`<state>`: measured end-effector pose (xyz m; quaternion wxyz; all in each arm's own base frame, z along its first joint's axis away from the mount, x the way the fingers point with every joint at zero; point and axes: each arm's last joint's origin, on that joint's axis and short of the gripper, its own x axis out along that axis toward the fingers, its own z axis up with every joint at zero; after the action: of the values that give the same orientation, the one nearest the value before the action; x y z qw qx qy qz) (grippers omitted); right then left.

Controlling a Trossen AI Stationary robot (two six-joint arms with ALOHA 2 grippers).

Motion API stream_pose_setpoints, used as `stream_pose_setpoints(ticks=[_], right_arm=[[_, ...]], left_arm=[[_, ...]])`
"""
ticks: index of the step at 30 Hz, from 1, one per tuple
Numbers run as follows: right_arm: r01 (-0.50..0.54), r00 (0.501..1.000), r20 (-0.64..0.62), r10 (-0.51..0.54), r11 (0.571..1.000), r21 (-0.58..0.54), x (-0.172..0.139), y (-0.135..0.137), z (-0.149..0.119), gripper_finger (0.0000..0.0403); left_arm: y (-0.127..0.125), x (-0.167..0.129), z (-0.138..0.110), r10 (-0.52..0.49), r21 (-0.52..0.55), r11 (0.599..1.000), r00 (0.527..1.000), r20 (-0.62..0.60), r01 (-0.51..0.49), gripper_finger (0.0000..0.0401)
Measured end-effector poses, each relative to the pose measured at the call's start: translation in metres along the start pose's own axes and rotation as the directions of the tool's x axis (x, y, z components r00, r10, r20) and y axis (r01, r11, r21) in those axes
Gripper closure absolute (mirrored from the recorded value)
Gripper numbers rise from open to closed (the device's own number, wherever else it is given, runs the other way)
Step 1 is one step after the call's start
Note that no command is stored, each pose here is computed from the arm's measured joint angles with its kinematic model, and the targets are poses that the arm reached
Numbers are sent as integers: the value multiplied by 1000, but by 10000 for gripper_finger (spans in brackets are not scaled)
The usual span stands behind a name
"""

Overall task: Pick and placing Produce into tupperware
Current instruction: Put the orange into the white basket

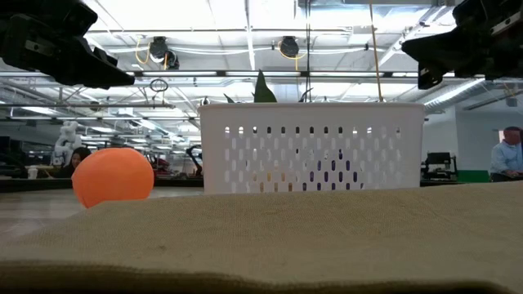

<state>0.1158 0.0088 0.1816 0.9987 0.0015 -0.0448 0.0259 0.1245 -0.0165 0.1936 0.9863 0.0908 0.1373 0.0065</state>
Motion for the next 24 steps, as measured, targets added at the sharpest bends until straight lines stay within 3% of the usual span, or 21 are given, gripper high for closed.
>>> stream_pose_setpoints(ticks=[4,24], right_arm=[[-3,998,56,2,1000,19,0,0,4,403],[-3,1000,19,3,1000,10,0,0,0,403]], left_arm=[[0,0,0,0,0,1000,1000,0,0,368],[0,0,-2,-3,-32,999,1000,-21,3,368]])
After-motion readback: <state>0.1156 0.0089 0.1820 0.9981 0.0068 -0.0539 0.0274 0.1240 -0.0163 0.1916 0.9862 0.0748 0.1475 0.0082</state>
